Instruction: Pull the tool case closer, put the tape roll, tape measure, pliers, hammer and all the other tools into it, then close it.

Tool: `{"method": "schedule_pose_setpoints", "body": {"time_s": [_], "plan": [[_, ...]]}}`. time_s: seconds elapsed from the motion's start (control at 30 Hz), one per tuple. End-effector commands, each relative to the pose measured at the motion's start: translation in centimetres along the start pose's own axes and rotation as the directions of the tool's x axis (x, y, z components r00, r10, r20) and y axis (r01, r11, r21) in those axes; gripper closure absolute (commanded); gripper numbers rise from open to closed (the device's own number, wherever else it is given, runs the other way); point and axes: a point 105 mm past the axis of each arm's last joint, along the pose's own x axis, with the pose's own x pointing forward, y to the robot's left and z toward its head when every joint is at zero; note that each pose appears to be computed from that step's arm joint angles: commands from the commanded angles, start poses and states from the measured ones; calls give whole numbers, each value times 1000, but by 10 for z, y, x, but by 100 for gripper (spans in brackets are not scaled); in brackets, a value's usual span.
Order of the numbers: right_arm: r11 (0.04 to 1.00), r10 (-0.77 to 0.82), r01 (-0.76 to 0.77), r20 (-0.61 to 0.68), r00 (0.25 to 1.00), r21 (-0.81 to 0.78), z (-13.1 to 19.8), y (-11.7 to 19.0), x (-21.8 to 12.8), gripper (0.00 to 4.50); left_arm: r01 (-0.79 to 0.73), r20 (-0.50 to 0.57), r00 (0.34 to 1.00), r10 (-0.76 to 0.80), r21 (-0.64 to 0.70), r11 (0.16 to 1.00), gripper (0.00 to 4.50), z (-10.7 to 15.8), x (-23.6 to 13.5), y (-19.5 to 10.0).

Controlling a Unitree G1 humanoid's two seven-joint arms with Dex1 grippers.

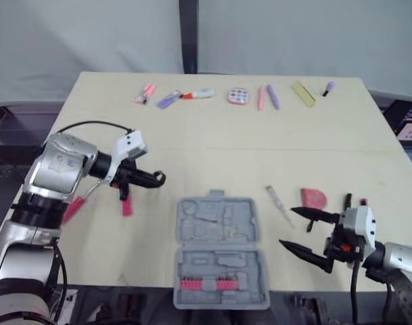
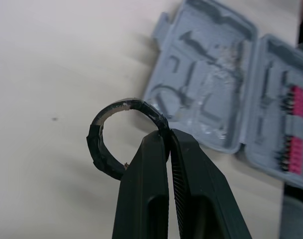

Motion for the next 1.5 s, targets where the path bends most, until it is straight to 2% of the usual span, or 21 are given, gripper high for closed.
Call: {"method": "schedule_pose_setpoints", "body": {"time_s": [0.03, 0.17, 0.57, 0.97, 1.5], "plan": [[998, 8, -7, 2, 1000, -56, 5, 8, 1, 0, 84, 57, 995, -87, 52, 995, 448, 14, -3, -20], [998, -2, 2, -1, 1000, -57, 2, 14, 1, 0, 137, 17, 990, -139, 70, 988, 448, 6, 13, -29], [997, -14, 12, -19, 1000, -73, -4, 24, 5, 0, 94, -72, 994, -88, 84, 992, 448, 2, 48, -8], [995, -66, 65, -12, 998, -72, -4, 26, 9, 0, 135, -129, 984, -120, 119, 984, 448, -1, 78, -4], [992, -110, 109, -9, 994, -62, -4, 29, 5, 0, 145, -173, 978, -116, 164, 976, 448, -3, 89, 4]]}}
